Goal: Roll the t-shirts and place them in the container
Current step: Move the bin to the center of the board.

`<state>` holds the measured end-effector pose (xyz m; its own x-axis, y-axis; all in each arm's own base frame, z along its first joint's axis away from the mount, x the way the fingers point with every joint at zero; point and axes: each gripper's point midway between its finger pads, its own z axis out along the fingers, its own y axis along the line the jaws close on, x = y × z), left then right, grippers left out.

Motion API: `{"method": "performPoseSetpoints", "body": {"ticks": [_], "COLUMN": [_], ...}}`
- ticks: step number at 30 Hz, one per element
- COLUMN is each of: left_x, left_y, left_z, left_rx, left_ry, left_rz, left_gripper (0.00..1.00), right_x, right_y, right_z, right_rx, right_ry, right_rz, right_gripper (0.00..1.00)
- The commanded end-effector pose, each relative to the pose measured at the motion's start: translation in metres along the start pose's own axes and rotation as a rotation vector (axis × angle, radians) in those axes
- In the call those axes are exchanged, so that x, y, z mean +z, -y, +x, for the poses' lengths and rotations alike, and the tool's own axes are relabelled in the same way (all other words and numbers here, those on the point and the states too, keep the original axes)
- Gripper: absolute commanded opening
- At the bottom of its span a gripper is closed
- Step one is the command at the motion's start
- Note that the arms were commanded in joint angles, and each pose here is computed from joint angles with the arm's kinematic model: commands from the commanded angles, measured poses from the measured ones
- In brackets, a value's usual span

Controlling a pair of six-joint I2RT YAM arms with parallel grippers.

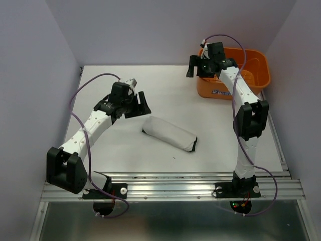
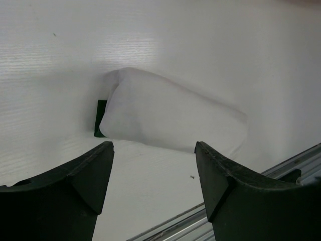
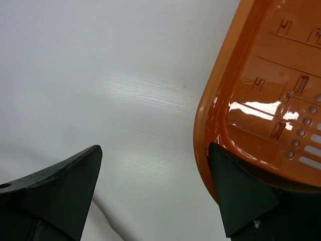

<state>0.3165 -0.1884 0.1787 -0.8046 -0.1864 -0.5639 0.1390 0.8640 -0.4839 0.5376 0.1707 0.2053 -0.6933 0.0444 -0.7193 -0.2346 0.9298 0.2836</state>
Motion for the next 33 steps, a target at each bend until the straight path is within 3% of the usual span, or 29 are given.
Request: {"method": "performPoseSetpoints", "body": {"ticks": [1, 8, 13, 23, 28, 33], "left_x": [-0.009, -0.016, -0.016, -0.015, -0.013, -0.007], "left_y": [0.0, -0.01, -0.013, -0.01, -0.007, -0.009], "left_z": [-0.003, -0.002, -0.003, 0.0, -0.001, 0.004], "left_rx": [0.013, 0.011, 0.005, -0.003, -0.006, -0.01], "left_ry": [0.036, 0.047, 0.048, 0.041, 0.04, 0.008], "left_rz": [0.013, -0.029, -0.03, -0.003, 0.012, 0.012], "left_gripper": [0.77, 0.77, 0.77, 0.76, 0.76, 0.76], "right_x": [-0.022, -0.012, -0.022, -0.065, -0.052, -0.028], "right_y": [-0.087, -0.15, -0.171, -0.095, -0.049, -0.051], "right_z": [-0.012, 0.014, 0.015, -0.041, -0.033, -0.004], "right_rx": [-0.076, -0.104, -0.09, -0.047, 0.003, -0.039], "right_ry": [0.021, -0.025, -0.028, 0.227, 0.153, -0.013], "right_rz": [-0.215, -0.267, -0.326, 0.106, 0.169, 0.109], "right_gripper": [0.91, 0.94, 0.94, 0.99, 1.0, 1.0]}}
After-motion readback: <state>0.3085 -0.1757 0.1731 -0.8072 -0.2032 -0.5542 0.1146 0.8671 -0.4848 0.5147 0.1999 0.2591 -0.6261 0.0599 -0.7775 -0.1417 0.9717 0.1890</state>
